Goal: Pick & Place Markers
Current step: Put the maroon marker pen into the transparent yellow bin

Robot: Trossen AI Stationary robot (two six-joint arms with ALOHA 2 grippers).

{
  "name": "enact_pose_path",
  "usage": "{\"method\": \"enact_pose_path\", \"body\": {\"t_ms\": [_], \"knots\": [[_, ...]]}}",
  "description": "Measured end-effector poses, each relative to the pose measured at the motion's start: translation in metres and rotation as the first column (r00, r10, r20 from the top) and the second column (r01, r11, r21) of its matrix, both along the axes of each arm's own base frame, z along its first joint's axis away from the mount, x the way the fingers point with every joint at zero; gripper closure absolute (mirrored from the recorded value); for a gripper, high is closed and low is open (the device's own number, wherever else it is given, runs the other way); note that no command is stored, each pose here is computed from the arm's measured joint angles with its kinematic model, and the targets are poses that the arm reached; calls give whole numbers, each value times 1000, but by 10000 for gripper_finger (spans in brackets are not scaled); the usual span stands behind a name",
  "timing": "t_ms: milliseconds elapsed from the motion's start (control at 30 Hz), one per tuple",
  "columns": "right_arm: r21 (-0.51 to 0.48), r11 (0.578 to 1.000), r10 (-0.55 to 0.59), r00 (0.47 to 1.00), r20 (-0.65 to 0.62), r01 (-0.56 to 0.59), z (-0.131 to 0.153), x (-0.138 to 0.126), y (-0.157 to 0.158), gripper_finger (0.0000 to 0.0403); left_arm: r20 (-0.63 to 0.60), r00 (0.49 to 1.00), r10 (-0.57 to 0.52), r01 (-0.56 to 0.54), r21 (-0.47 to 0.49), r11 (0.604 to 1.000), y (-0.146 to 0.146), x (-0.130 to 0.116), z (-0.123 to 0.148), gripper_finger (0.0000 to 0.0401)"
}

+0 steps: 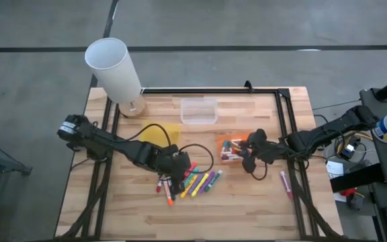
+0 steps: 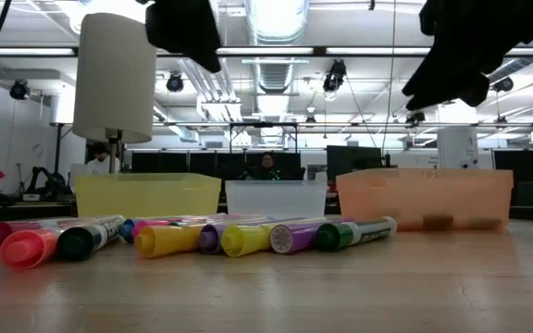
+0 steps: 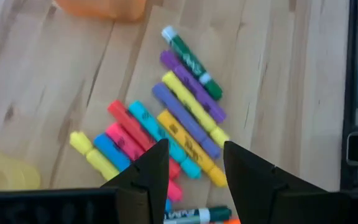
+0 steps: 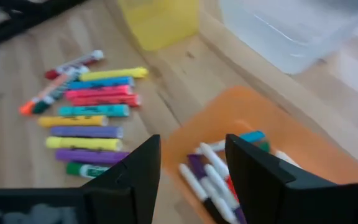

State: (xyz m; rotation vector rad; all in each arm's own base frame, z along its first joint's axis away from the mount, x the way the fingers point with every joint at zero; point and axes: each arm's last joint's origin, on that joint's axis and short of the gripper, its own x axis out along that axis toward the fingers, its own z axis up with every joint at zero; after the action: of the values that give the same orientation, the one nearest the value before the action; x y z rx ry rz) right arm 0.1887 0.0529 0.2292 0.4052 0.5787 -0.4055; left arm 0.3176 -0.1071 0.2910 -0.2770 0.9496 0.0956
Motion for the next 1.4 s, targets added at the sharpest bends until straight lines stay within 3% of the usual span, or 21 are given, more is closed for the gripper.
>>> {"method": "enact_pose_path", "body": {"t_ms": [300, 567, 800, 1133, 1400], "knots": [[19, 997, 76, 994, 79, -77, 6, 1, 16, 244, -179, 981, 80, -81, 4, 997, -5, -21, -46, 257], [39, 995, 84, 989, 118, -89, 9, 1, 20, 246, -373, 905, 203, -187, 79, 979, 9, -45, -84, 257], [43, 995, 85, 987, 138, -92, 10, 3, 20, 248, -409, 869, 280, -266, 93, 960, 12, -54, -98, 257], [41, 995, 87, 987, 138, -93, 11, 3, 20, 253, -373, 812, 449, -470, 39, 882, 13, -56, -111, 257], [41, 995, 87, 986, 142, -94, 11, 3, 21, 263, -345, 815, 466, -494, 8, 870, 14, -58, -124, 257]]}}
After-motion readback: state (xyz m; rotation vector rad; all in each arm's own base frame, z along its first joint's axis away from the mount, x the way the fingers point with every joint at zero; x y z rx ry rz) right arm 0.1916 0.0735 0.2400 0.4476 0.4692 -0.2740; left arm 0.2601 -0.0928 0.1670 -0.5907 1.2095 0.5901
